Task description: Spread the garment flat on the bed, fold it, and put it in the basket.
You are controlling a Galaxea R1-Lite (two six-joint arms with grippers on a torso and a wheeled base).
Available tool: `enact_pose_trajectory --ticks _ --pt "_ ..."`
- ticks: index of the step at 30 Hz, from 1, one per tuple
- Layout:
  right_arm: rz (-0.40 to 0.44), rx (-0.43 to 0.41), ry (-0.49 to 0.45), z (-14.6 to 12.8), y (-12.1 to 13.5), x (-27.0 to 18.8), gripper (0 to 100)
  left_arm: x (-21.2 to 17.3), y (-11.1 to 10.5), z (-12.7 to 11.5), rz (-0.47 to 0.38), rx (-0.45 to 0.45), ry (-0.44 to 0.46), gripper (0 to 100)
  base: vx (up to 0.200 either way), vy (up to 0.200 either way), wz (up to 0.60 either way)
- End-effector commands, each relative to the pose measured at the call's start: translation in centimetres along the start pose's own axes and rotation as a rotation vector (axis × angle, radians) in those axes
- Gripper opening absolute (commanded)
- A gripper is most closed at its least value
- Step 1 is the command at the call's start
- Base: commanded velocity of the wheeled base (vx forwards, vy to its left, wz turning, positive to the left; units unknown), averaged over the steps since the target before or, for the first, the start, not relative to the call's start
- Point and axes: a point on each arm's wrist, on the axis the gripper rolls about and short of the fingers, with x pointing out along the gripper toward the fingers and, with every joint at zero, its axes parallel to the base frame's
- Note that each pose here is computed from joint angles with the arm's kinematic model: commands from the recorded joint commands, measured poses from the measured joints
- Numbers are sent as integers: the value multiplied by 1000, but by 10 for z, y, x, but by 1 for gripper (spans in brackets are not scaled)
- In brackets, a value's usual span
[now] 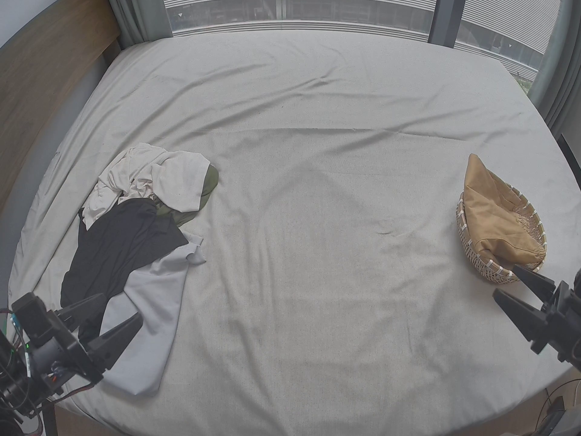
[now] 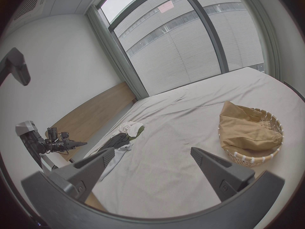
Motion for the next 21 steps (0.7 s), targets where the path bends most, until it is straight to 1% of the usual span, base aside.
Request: enact_pose_trajectory --ticks 1,5,9,14,17,21 --pt "-30 -44 -157 -9 12 -72 100 -68 -10 -18 -42 44 -123 100 0 0 0" --pt "-72 -52 -181 -21 15 -94 100 -82 -10 -28 -43 41 -123 100 0 0 0" --pt "-89 -61 -214 -30 19 -111 100 -90 -10 -34 -46 44 -146 100 0 0 0" --pt "-133 -42 -166 -47 16 -114 100 -99 -9 -48 -40 40 -136 100 0 0 0" --pt "-219 -30 -128 -57 11 -112 100 -105 -7 -60 -26 40 -140 100 0 0 0" --pt "-282 -21 -90 -62 8 -112 100 -107 -6 -69 27 29 -115 100 0 0 0"
